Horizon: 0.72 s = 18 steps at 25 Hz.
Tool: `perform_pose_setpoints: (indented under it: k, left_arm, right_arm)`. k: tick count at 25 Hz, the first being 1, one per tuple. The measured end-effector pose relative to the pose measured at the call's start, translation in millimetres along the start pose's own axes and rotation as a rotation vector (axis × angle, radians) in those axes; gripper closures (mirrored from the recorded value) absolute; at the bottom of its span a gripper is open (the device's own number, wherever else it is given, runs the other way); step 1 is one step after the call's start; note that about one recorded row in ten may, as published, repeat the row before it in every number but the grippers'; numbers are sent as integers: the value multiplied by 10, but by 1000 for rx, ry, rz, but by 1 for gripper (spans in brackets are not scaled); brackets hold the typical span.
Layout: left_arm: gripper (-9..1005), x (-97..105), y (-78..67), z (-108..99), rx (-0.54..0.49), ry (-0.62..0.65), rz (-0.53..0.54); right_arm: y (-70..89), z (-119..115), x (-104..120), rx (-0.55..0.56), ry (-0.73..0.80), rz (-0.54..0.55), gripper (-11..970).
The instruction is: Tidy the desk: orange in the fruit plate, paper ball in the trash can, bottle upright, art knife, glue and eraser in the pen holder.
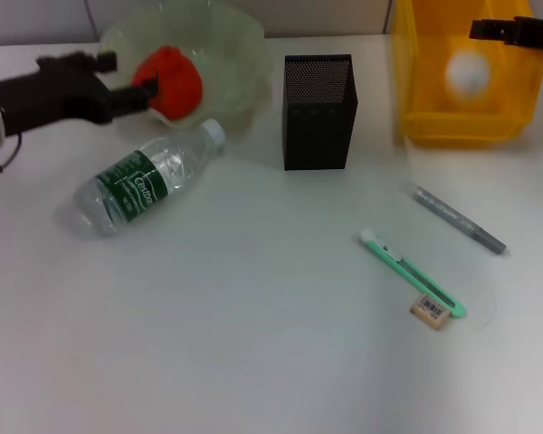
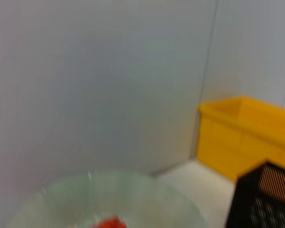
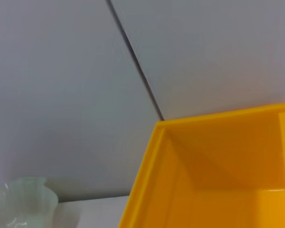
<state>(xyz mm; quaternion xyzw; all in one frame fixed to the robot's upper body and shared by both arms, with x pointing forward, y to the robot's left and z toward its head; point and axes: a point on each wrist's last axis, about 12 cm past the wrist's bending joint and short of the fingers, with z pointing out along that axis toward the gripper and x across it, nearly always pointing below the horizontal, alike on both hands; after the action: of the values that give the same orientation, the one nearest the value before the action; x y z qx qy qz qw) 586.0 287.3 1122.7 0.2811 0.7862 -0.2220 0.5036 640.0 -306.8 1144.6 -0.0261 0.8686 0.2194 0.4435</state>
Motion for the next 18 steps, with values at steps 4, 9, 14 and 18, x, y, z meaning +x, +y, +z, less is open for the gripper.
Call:
perform_pose_setpoints:
  k: [4, 9, 14, 18]
  left_arm:
    - [234, 62, -24, 70, 0, 120, 12]
    - [235, 116, -52, 126, 5, 245, -5]
    - [236, 84, -102, 171, 48, 324, -46]
    - [236, 30, -134, 239, 63, 366, -41]
  right_arm:
    - [-6, 3, 12, 2, -20, -27, 292]
    - [3, -37, 11, -44, -80, -44, 176]
    - [1, -72, 26, -71, -120, -62, 176]
    - [-1, -92, 46, -85, -140, -80, 176]
